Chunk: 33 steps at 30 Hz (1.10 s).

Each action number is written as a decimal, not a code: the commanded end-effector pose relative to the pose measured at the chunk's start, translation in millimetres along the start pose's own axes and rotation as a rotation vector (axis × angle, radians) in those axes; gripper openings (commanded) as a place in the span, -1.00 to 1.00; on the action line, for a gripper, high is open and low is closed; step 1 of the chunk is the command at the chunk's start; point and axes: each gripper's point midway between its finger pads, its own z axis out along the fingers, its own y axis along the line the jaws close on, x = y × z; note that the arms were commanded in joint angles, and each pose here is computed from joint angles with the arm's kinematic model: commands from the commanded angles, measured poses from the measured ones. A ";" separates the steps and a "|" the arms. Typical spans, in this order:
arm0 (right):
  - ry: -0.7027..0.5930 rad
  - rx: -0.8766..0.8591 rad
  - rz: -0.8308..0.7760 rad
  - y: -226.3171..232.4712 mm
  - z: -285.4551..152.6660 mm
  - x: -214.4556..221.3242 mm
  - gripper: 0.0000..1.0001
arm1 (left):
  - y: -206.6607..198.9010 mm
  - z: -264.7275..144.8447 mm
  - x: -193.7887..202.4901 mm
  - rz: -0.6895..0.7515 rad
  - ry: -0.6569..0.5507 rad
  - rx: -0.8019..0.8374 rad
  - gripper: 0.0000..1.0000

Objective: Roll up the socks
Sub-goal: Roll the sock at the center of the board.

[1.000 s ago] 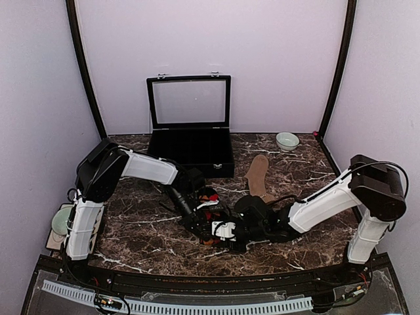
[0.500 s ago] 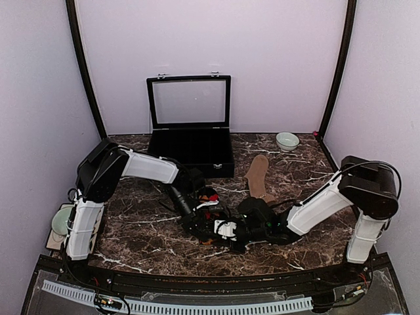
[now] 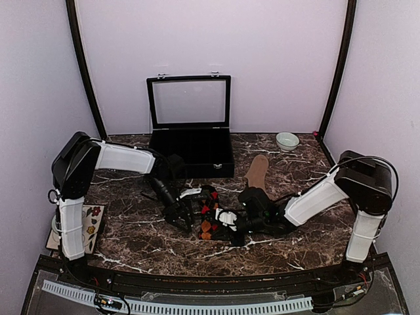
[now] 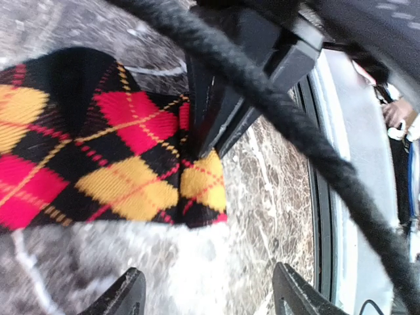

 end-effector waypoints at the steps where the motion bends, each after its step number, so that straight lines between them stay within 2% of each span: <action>1: 0.300 -0.041 0.215 12.3 -6.4 84.5 -1.00 | -8.0 -24.8 -11.4 0.062 -0.045 -0.098 0.38; 4: 0.305 -0.056 0.291 13.1 -6.6 83.5 -1.00 | -19.8 -33.3 -13.2 0.101 -0.068 -0.107 0.38; 7: 0.323 -0.079 0.443 8.3 -4.5 82.4 -1.00 | -28.6 -36.0 -12.3 0.153 -0.088 -0.122 0.37; 15: 0.379 -0.238 0.816 19.5 3.2 86.8 -1.00 | -24.9 0.6 7.9 0.372 0.060 -0.265 0.22; 20: 0.418 -0.244 1.020 20.3 -3.8 101.3 -1.00 | -25.1 13.4 -7.5 0.485 0.058 -0.327 0.13; 28: 0.436 -0.223 1.103 18.8 -8.0 108.2 -1.00 | -18.6 24.0 -36.2 0.584 0.047 -0.361 0.01; 33: 0.462 -0.204 1.135 17.2 -8.4 117.3 -1.00 | -12.6 33.4 -31.7 0.620 0.068 -0.351 -0.02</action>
